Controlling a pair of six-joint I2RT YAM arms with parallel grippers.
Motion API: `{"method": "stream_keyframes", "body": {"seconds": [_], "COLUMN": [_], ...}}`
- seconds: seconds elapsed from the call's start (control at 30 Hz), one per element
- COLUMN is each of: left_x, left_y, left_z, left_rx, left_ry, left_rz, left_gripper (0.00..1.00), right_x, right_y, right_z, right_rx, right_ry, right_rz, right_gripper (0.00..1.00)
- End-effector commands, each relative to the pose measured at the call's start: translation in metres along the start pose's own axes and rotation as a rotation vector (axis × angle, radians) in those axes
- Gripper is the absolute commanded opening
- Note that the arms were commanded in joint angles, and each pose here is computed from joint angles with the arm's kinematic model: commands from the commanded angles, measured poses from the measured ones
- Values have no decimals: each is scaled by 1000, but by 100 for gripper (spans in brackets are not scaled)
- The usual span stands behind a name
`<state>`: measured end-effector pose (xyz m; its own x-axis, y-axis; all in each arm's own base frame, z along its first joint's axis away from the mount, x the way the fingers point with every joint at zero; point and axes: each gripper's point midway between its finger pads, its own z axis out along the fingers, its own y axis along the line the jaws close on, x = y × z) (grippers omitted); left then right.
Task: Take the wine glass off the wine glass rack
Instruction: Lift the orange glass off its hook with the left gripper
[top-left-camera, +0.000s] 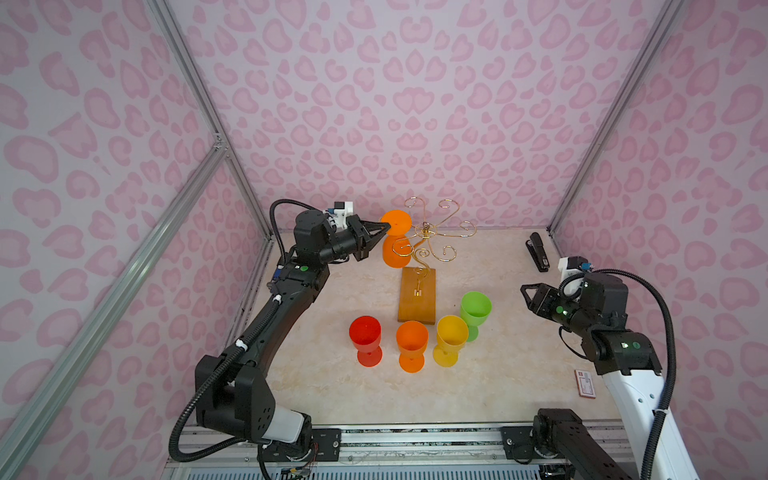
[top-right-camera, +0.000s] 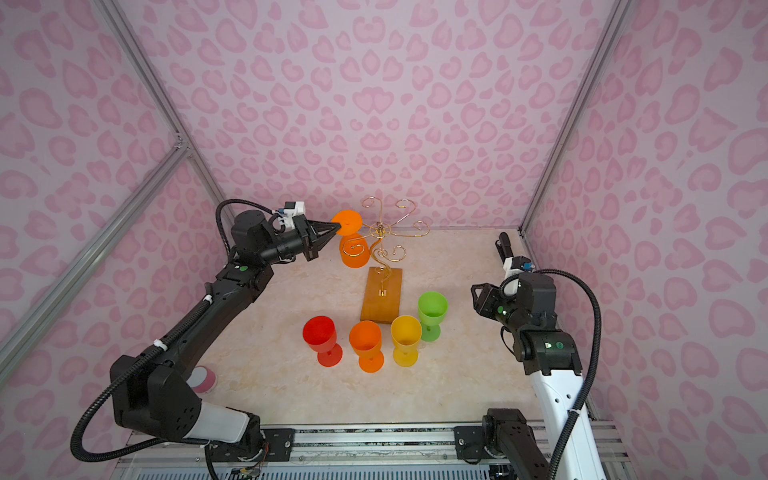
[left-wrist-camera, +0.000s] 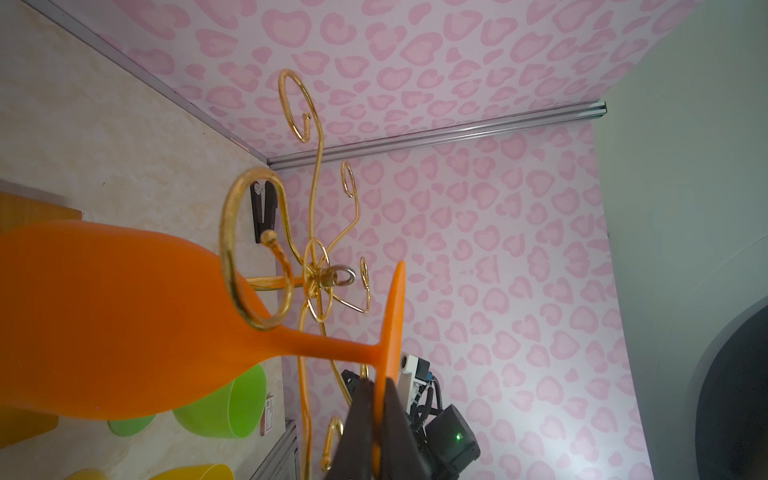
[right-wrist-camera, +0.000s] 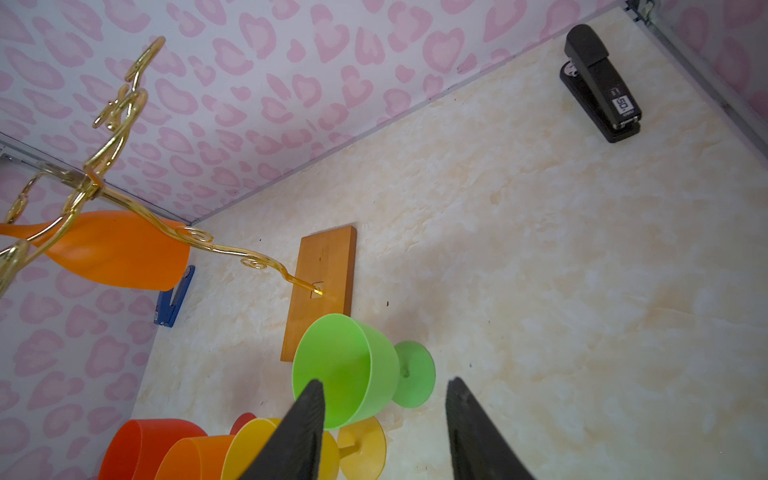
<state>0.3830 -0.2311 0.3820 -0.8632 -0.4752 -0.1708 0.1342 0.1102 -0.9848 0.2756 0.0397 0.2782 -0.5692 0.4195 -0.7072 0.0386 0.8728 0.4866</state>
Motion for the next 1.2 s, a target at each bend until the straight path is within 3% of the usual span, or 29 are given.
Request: {"method": "stream_keyframes", "body": {"seconds": [0.0, 0.2, 0.33, 0.53, 0.67, 0.8, 0.93, 1.17], "left_x": [8, 10, 12, 35, 57, 65, 91, 132], "left_y": [-9, -6, -10, -67, -144, -191, -219, -238], "left_z": [-10, -39, -76, -135, -155, -161, -136, -97], "left_rx": [23, 13, 17, 71, 186, 303, 483, 730], "left_ry": [6, -42, -106, -166, -155, -178, -43, 154], "left_rz": [39, 45, 51, 180, 371, 495, 523, 479], "left_gripper": [3, 3, 3, 3, 3, 3, 3, 3], "right_x": [-4, -4, -5, -17, -39, -66, -94, -108], "right_y": [4, 3, 5, 18, 51, 95, 129, 164], "right_z": [-2, -4, -4, -10, -23, -50, -83, -106], "right_rx": [-15, -12, -20, -83, -257, -519, -780, -1052], "right_ry": [-16, -20, -23, -80, -194, -335, -480, -552], "right_rz": [-3, -4, -2, -8, -6, 4, 41, 36], "right_gripper": [48, 48, 48, 47, 46, 47, 48, 57]}}
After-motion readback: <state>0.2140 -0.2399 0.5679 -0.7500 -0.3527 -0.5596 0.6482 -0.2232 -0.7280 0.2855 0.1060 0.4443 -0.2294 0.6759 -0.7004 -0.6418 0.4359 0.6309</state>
